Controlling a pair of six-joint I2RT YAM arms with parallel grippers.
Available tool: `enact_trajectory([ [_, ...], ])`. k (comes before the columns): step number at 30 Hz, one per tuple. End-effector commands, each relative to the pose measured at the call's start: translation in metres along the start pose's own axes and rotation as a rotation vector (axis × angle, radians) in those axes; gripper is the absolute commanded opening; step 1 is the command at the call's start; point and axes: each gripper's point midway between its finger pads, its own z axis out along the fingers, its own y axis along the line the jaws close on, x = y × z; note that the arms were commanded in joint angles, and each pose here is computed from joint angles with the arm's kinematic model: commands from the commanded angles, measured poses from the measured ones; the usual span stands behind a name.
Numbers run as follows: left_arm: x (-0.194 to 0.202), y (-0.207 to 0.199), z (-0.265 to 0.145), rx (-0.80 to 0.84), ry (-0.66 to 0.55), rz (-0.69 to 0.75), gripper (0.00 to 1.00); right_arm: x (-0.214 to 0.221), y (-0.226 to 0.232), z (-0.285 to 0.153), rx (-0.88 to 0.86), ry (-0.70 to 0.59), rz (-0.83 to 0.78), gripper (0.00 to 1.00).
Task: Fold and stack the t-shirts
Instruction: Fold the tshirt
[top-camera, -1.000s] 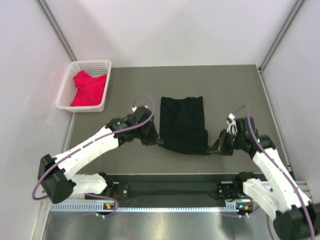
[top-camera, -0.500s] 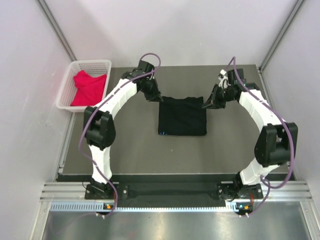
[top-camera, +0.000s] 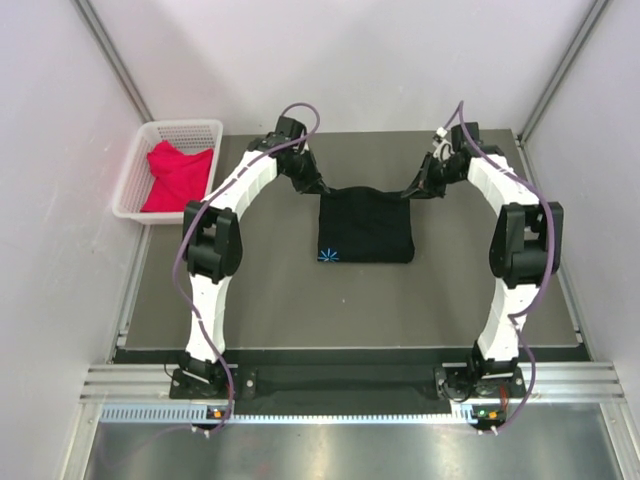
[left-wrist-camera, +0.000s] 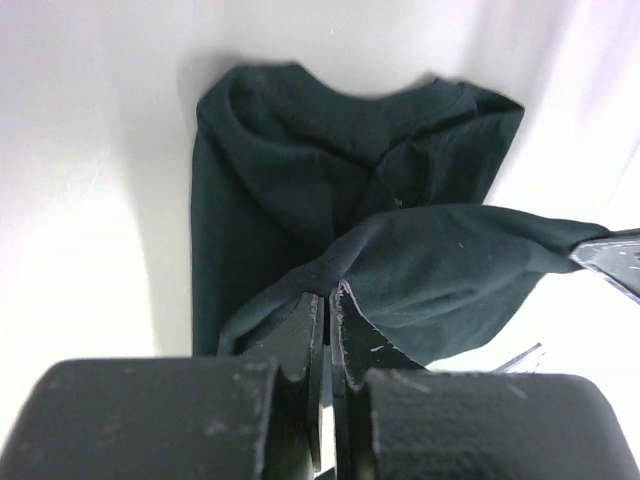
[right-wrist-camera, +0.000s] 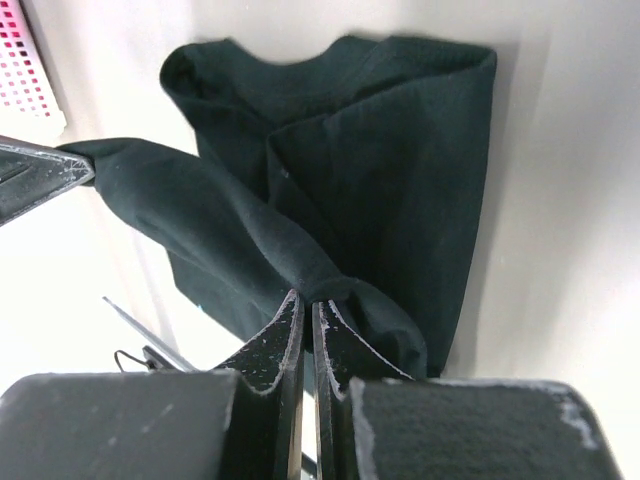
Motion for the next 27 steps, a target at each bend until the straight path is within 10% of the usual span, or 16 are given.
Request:
enact_trajectory([
  [1, -0.024, -0.016, 0.001, 0.075, -0.063, 0.000, 0.00, -0.024, 0.010, 0.004, -0.066, -0.045, -0.052, 0.00],
  [27, -0.055, -0.004, 0.052, 0.167, -0.078, -0.105, 0.00, -0.052, -0.021, 0.042, -0.079, -0.036, 0.029, 0.06],
])
